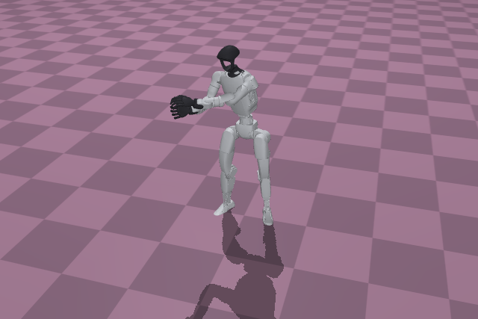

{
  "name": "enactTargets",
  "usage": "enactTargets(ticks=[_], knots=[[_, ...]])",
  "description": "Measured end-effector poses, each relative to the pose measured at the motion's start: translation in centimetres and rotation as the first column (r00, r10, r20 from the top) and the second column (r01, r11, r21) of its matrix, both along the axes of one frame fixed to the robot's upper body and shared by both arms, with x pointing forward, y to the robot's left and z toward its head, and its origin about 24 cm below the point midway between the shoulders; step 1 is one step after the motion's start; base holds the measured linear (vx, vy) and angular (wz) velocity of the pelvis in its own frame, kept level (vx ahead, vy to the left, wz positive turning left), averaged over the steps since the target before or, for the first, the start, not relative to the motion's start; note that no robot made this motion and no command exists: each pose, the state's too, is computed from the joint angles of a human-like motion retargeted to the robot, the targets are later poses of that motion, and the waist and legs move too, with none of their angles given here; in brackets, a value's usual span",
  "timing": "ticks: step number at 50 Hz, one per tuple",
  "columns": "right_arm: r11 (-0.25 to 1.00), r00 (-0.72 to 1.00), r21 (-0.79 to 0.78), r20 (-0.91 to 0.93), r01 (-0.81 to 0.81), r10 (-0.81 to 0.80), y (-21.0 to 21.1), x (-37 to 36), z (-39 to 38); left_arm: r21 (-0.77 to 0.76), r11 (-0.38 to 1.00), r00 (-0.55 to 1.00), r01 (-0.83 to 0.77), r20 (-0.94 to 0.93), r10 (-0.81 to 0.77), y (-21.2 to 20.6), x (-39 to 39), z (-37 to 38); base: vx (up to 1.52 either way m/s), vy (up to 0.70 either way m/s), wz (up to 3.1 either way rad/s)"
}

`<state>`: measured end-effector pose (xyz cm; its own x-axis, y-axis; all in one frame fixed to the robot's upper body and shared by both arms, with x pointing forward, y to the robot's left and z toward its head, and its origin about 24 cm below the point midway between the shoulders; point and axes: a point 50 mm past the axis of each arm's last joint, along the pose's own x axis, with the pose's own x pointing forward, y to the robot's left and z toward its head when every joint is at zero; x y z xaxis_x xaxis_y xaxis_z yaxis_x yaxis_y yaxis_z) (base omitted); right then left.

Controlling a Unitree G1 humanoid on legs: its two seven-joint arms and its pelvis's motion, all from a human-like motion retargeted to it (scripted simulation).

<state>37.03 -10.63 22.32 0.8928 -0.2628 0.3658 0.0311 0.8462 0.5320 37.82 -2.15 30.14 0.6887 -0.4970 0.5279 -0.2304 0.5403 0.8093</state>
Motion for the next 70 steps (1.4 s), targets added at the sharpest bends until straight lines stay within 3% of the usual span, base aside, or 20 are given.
enactTargets(ticks=[11, 19, 27, 30, 33, 36, 38, 44, 47, 51, 57, 63, 67, 70], knots=[[0.995, 0.994, 0.091, -0.111, 0.028, -0.018, -0.5, 0.0, -3.5, 0.072, 0.997, 0.999, -0.007, -0.033, 0.009, -0.9, 0.2, -4.0, 0.0, 0.0, -0.03], [0.989, 0.99, 0.064, 0.047, 0.131, -0.134, -2.6, -0.5, 0.2, -0.17, 0.98, 0.992, 0.104, 0.094, -0.089, 2.3, -0.8, 0.3, 0.08, 0.0, 0.17], [0.987, 0.971, -0.05, 0.195, 0.15, -0.137, -3.0, -1.5, 3.6, -0.447, 0.872, 0.976, 0.198, 0.003, -0.22, 6.7, -1.2, 0.7, 0.07, 0.0, 0.25], [0.976, 0.97, -0.134, 0.2, 0.169, -0.14, -3.4, -1.6, 3.3, -0.505, 0.848, 0.973, 0.163, -0.057, -0.221, 8.4, -0.9, -0.7, 0.03, 0.01, 0.36], [0.942, 0.984, -0.328, 0.179, 0.066, -0.007, -3.2, -1.5, 1.8, -0.482, 0.871, 0.97, 0.099, -0.148, -0.192, 10.2, -0.2, -3.0, 0.0, 0.01, 0.4], [0.921, 0.991, -0.374, 0.107, 0.11, -0.075, -4.4, -1.3, -0.4, -0.545, 0.838, 0.967, 0.007, -0.21, -0.145, 12.3, 0.2, -5.2, -0.03, 0.01, 0.4], [0.918, 0.971, -0.319, 0.024, 0.234, -0.239, -5.9, -1.2, -2.1, -0.647, 0.759, 0.961, -0.074, -0.25, -0.119, 13.9, 0.5, -6.6, -0.04, 0.01, 0.37], [0.959, 0.945, 0.179, -0.283, 0.219, -0.163, -7.2, -1.2, -7.8, -0.865, 0.361, 0.889, -0.348, -0.427, -0.167, 18.8, 1.0, -11.8, -0.04, 0.01, 0.22], [0.883, 0.919, 0.39, -0.38, 0.261, -0.104, -7.5, -1.4, -10.0, -0.877, 0.104, 0.862, -0.469, -0.48, -0.161, 21.7, 1.0, -14.0, 0.0, 0.0, 0.0], [0.847, 0.899, 0.44, -0.429, 0.298, -0.093, -7.5, -1.6, -11.4, -0.835, -0.101, 0.841, -0.541, -0.534, -0.088, 25.0, 0.4, -16.1, 0.0, 0.0, 0.0], [0.873, 0.905, 0.38, -0.399, 0.307, -0.144, -7.5, -2.5, -11.3, -0.839, -0.172, 0.855, -0.517, -0.515, -0.059, 26.4, -0.9, -17.3, 0.0, 0.0, 0.0], [0.804, 0.906, 0.487, -0.399, 0.341, -0.143, -8.6, -3.3, -11.8, -0.861, -0.265, 0.9, -0.434, -0.425, -0.094, 26.5, -1.3, -16.2, 0.0, 0.0, 0.0], [0.727, 0.906, 0.579, -0.399, 0.37, -0.144, -9.8, -3.6, -12.2, -0.877, -0.294, 0.91, -0.38, -0.412, 0.052, 28.3, -1.0, -13.4, 0.01, 0.04, -0.24], [0.716, 0.909, 0.586, -0.381, 0.379, -0.17, -10.6, -3.8, -12.1, -0.919, -0.191, 0.893, -0.345, -0.384, 0.235, 29.6, -0.8, -9.7, 0.0, 0.03, -0.31]])
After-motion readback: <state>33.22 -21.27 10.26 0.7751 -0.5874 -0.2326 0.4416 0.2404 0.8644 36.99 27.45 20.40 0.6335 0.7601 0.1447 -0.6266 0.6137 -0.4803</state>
